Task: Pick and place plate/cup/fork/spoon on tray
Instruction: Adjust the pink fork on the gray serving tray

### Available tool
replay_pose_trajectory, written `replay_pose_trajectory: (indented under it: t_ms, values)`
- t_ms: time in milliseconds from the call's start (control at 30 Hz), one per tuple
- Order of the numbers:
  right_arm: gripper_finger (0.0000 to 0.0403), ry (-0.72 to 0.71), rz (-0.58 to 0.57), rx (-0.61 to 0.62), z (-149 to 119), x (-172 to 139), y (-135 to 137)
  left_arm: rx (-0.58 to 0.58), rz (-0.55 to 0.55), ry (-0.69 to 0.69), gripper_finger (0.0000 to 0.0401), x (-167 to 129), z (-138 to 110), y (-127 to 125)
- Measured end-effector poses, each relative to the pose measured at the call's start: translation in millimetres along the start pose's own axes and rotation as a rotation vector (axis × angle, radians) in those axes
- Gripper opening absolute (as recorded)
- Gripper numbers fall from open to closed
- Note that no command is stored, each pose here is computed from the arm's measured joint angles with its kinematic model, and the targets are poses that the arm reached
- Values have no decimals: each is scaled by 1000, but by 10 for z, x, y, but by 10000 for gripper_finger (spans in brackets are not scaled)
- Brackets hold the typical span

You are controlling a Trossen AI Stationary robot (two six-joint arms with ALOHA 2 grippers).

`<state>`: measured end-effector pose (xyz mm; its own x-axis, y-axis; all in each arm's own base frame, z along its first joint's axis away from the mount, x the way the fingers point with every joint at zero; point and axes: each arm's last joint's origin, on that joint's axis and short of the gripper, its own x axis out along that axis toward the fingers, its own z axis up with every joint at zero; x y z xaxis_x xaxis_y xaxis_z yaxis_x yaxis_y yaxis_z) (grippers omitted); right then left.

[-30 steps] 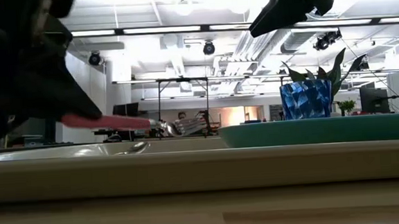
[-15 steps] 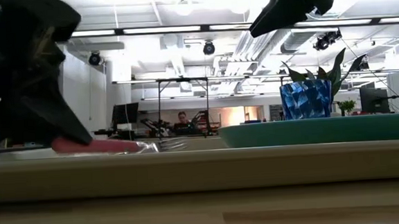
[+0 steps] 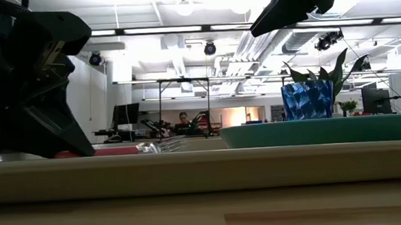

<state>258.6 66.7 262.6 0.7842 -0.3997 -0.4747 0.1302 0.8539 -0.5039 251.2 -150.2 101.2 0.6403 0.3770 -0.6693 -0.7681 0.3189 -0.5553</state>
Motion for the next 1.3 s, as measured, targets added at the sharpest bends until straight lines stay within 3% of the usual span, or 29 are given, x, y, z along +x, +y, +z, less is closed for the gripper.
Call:
replay_pose_trajectory:
  t_ms: [300,600,933,1300]
  values:
    - [188,0,0,4,0,0,0,57,29,33,58,85,92,-24]
    - [188,1,0,2,-1,1,1,160,34,54,71,74,265,-79]
    - [188,3,3,2,-3,1,2,229,114,47,53,49,326,-2]
    - [188,-1,7,4,-1,2,4,324,55,-67,10,-221,743,-157]
